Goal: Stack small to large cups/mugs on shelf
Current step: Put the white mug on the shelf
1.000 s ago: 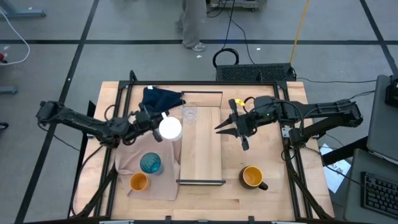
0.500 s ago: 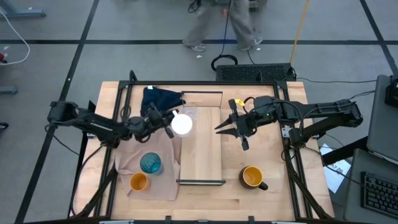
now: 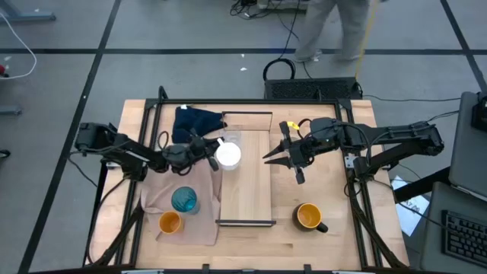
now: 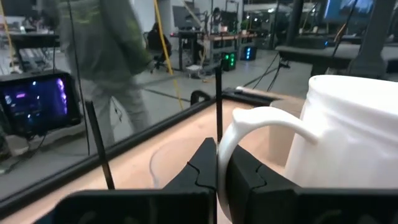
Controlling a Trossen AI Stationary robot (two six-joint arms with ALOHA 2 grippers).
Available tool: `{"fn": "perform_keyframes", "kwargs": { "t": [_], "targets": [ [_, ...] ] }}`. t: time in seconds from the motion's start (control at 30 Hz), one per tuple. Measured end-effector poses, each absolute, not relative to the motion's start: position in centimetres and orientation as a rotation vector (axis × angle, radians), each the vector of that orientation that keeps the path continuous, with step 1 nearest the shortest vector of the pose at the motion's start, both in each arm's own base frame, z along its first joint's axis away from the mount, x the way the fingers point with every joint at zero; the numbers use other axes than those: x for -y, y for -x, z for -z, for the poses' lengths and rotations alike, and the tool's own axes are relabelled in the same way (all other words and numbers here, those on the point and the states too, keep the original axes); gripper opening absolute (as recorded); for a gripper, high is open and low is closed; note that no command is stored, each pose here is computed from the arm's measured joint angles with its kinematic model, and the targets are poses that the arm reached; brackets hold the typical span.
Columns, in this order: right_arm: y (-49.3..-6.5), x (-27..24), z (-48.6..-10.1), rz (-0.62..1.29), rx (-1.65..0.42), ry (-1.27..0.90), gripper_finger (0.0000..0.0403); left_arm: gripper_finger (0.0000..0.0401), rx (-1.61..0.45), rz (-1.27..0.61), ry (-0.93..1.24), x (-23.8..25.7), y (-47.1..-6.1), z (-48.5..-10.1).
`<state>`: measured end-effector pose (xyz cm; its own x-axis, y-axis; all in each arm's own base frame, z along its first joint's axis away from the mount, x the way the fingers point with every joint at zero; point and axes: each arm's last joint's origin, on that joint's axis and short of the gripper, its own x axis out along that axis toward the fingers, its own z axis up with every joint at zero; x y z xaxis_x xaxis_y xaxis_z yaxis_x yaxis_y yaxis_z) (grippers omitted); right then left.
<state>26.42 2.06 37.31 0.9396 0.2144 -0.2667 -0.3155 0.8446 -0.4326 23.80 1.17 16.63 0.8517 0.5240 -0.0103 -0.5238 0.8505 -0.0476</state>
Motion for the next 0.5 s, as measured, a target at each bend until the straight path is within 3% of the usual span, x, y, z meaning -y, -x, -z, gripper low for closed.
{"fn": "perform_keyframes", "kwargs": {
  "t": [0.5],
  "targets": [
    [-26.4,-2.1,-37.3,-0.282,-0.216,0.49,0.0058,0.0008,0.035,-0.585,0.086,-1.2,-25.1,-12.7]
  ]
}}
